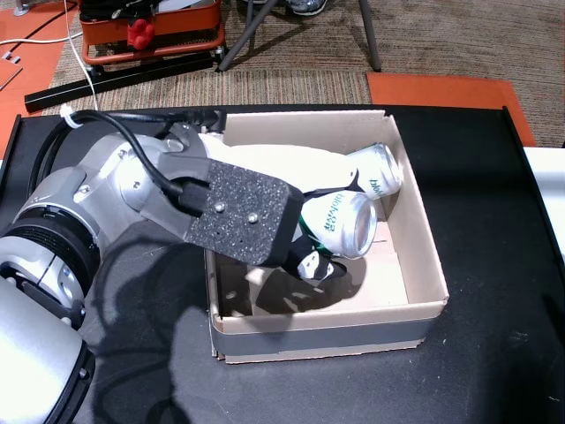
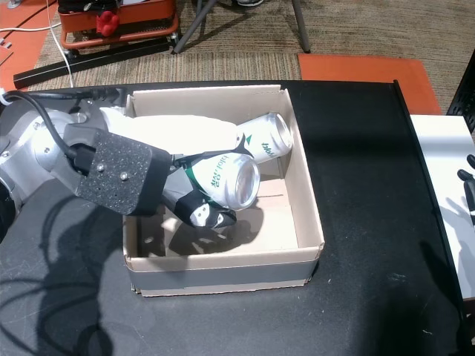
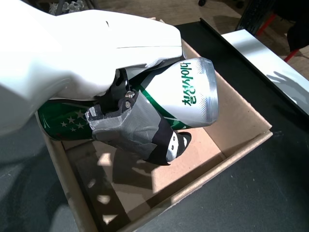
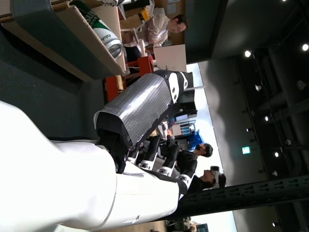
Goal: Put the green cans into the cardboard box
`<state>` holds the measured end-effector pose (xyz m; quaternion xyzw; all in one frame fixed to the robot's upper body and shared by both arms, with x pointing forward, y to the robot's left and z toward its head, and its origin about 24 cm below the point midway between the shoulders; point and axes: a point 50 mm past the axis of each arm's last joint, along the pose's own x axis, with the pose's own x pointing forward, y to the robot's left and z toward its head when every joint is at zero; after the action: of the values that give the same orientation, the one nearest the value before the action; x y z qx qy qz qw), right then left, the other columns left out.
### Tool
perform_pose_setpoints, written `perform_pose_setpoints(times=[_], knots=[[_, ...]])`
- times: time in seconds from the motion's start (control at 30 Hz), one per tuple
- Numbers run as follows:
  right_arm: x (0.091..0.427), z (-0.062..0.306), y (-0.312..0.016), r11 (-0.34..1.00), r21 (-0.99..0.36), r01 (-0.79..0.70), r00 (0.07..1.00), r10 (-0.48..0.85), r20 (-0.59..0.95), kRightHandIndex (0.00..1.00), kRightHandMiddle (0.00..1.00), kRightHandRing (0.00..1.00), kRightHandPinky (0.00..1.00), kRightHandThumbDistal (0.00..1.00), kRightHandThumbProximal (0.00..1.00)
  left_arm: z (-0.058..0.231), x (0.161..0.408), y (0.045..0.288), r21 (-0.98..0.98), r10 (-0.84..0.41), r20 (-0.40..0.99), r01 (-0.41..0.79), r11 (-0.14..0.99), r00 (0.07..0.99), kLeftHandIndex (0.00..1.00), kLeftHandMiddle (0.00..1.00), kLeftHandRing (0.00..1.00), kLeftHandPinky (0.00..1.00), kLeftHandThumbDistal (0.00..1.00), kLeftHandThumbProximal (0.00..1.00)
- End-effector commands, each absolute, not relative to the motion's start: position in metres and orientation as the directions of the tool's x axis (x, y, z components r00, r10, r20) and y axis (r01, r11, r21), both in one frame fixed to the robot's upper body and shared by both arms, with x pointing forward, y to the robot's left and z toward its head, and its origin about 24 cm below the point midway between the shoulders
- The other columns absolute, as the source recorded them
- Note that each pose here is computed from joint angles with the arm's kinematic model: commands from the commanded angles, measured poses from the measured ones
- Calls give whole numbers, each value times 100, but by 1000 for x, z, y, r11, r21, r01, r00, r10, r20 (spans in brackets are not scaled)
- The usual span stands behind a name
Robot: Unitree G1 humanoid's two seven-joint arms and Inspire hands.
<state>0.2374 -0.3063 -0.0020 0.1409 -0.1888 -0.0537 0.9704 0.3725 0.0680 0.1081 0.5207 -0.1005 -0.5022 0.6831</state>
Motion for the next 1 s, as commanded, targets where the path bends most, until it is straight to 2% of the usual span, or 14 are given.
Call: perform_pose_setpoints(times=[0.0,0.13,0.17,0.2,0.23,0.27,0.3,0.33,0.37,0.4,0.43,0.53,0.63,0.97], knots=[[234,-5,-306,952,302,58,922,-166,349,65,68,79,88,100,56,103,371,74,807,-786,-390,590,-40,480,27,16,35,23,42,0],[234,-5,-306,950,307,50,922,-162,352,65,68,79,89,100,56,102,371,76,815,-777,-395,577,-51,490,29,18,39,24,42,0],[234,-5,-306,951,307,49,922,-162,352,66,68,79,88,100,56,102,371,77,822,-778,-393,567,-58,490,30,19,40,25,45,0],[234,-5,-306,951,306,50,922,-162,352,66,68,79,88,100,56,102,371,76,836,-775,-395,543,-80,494,33,23,44,30,48,0],[234,-5,-306,951,305,51,922,-162,352,66,68,79,88,100,56,102,371,76,855,-769,-397,507,-111,501,39,28,48,36,53,0],[234,-5,-306,951,306,50,922,-162,352,66,68,79,88,100,56,102,371,76,867,-764,-400,480,-135,507,53,43,62,50,66,0],[234,-5,-306,951,306,50,922,-162,352,66,68,79,88,100,56,102,372,76,874,-760,-400,462,-149,512,59,49,65,54,63,0],[234,-4,-306,951,305,51,922,-162,351,66,68,79,88,100,56,102,372,76,878,-758,-398,453,-153,516,70,61,73,59,75,2],[235,-4,-306,951,305,52,923,-162,350,65,68,79,88,100,56,102,372,77,878,-758,-396,454,-149,518,79,72,82,66,85,8],[235,-4,-306,951,306,50,923,-162,350,65,68,79,88,100,55,101,372,77,876,-755,-398,461,-144,521,85,80,89,71,90,13],[235,-4,-306,951,306,49,923,-161,351,65,68,79,88,100,56,101,373,78,870,-749,-405,473,-139,525,90,88,96,77,97,15],[235,-4,-306,953,298,53,923,-160,350,65,68,79,88,100,57,100,374,80,856,-736,-420,501,-128,531,96,99,100,89,100,19],[234,-4,-307,953,298,55,923,-163,349,65,67,79,87,100,56,99,374,82,857,-732,-421,500,-127,535,100,100,100,94,100,23],[234,-5,-306,952,302,54,924,-163,347,66,68,79,87,100,55,98,375,84,862,-723,-417,491,-124,551,100,100,100,93,100,24]])
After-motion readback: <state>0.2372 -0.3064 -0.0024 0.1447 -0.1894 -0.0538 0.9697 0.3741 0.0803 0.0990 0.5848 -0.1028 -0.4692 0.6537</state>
